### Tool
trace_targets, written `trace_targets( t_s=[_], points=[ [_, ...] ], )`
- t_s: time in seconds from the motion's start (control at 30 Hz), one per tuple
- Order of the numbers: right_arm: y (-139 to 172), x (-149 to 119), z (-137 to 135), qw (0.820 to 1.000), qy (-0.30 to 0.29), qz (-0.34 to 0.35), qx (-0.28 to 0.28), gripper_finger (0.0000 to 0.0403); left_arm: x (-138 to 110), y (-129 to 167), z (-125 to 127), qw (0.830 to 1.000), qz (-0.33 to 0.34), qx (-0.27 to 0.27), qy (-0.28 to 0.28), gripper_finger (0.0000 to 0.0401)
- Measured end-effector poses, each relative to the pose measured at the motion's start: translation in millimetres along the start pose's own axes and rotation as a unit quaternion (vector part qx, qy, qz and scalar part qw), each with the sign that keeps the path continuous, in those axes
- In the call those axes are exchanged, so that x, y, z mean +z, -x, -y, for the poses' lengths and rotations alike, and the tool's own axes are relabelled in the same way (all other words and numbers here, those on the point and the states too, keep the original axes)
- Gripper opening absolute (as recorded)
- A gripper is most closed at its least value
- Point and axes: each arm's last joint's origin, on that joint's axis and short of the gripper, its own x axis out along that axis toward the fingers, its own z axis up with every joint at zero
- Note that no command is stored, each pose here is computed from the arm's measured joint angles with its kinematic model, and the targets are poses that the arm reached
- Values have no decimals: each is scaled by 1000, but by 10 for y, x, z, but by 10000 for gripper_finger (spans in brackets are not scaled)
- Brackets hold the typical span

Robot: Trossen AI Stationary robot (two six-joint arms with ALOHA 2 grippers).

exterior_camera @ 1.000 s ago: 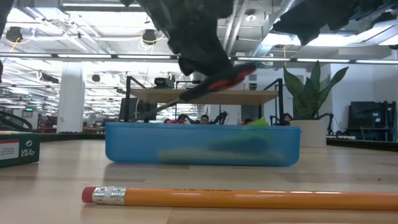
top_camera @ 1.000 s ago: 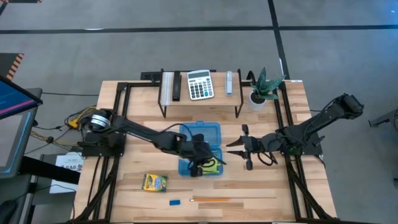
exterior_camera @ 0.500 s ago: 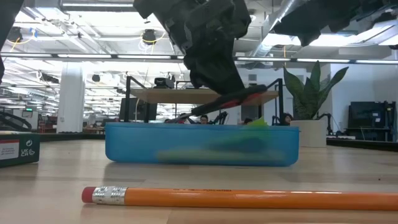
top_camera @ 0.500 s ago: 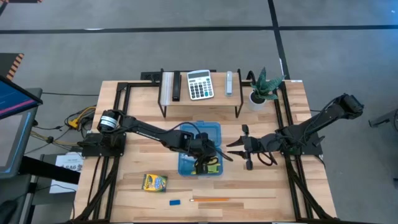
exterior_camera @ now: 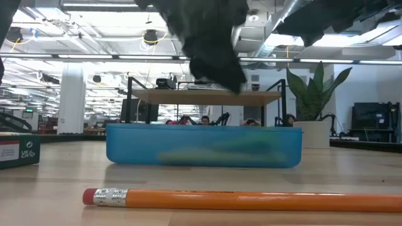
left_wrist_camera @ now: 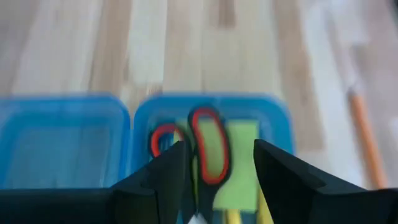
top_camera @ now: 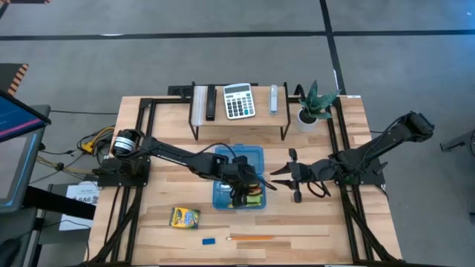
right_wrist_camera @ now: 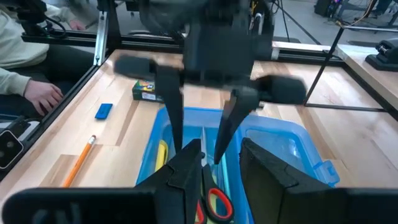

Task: Pack school essentials
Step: Put the orange pencil into the blue supply box

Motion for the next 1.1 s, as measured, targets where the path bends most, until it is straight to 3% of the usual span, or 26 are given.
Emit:
trace_targets(
  t_s=[0.2,0.37,0.53,0.8,0.93,1.1],
  points=[
    [0,-12,1,1000,1,-6,0,128,133,395,138,998,52,-2,-33,161],
    [1,-13,-3,1000,-1,-6,1,128,70,614,291,995,75,-9,-68,144],
    [1,-13,-3,1000,-1,-7,1,128,-180,699,321,995,78,1,-63,134],
    [1,-7,-3,1000,-3,-4,1,128,-680,857,224,988,154,-9,-14,132],
    [1,-7,-3,1000,-3,-3,1,128,-912,921,185,976,216,-4,10,132],
    [1,-3,-2,1000,-4,-2,1,128,-1089,921,171,946,324,5,7,132]
  ],
)
